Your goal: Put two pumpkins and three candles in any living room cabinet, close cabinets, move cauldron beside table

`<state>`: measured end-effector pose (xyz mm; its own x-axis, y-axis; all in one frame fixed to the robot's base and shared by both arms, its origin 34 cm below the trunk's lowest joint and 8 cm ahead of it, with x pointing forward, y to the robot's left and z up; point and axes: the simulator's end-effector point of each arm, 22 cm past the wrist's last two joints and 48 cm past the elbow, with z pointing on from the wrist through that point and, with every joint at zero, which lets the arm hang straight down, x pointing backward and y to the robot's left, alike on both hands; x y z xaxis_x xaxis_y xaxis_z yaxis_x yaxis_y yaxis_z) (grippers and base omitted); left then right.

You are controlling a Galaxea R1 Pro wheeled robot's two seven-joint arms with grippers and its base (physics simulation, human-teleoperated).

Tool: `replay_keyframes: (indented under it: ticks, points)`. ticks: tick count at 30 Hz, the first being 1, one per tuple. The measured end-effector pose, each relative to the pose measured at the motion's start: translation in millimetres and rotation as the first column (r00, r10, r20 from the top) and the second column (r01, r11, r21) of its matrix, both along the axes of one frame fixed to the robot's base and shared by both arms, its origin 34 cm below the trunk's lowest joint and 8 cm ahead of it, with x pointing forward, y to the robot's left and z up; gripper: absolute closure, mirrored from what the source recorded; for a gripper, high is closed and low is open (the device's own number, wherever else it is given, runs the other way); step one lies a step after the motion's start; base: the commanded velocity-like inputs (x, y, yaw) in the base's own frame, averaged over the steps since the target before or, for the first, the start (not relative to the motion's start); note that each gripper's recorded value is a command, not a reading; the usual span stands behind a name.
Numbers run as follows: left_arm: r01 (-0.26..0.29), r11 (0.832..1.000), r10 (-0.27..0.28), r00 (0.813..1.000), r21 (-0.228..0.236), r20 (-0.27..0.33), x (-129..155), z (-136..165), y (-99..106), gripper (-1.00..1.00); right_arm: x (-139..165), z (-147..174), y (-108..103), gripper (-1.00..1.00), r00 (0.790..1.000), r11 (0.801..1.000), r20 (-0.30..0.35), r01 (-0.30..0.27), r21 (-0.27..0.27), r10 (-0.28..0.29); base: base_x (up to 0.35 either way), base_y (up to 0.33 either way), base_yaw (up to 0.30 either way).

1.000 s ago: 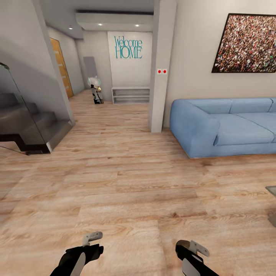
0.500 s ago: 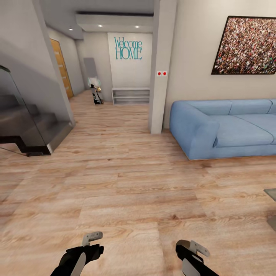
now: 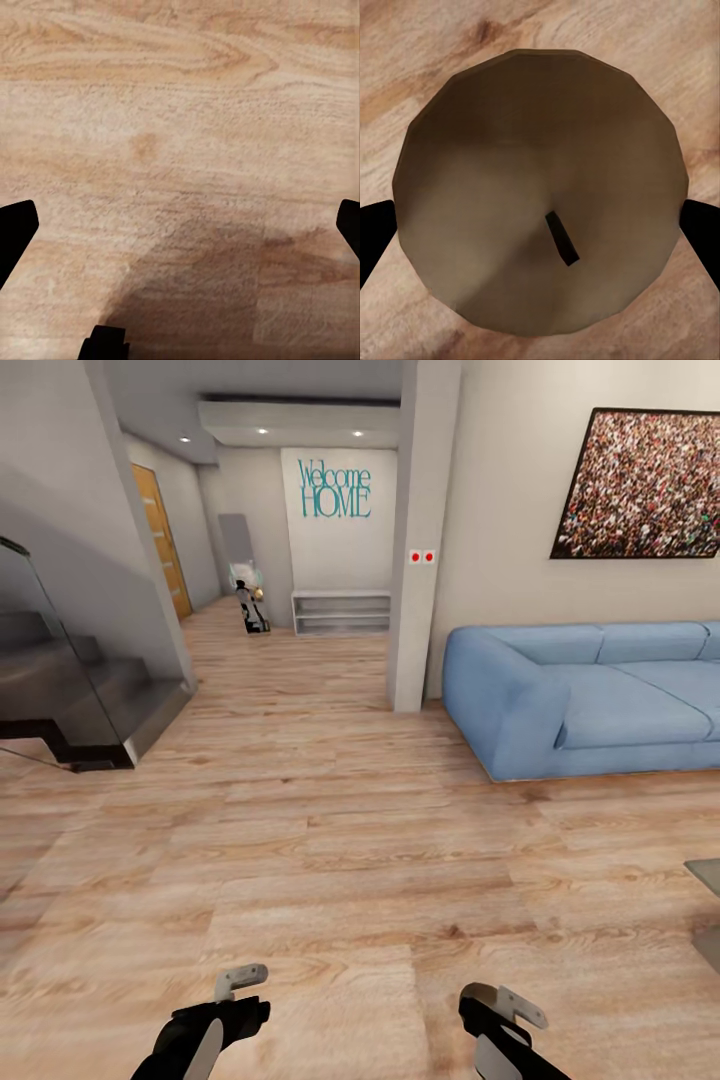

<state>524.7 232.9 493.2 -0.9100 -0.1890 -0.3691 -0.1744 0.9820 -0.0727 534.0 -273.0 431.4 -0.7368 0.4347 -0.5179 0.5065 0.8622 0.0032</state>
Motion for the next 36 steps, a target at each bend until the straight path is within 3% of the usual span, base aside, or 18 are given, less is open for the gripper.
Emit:
replay_keyframes:
  ticks: [15,36]
  points:
    - [0.001,1.000,-0.001,1.000,0.002,0.001,3,29,0,-1.00,3,28,-1,1.00,1.000,1.000,0.000,0.002,-0.001,-0.002,0.000,0.000,-0.021]
    - [0.000,1.000,0.000,1.000,0.001,-0.003,6,65,1,-1.00,5,65,1,1.00,1.000,1.000,-0.003,0.002,0.002,-0.002,0.000,0.000,-0.259]
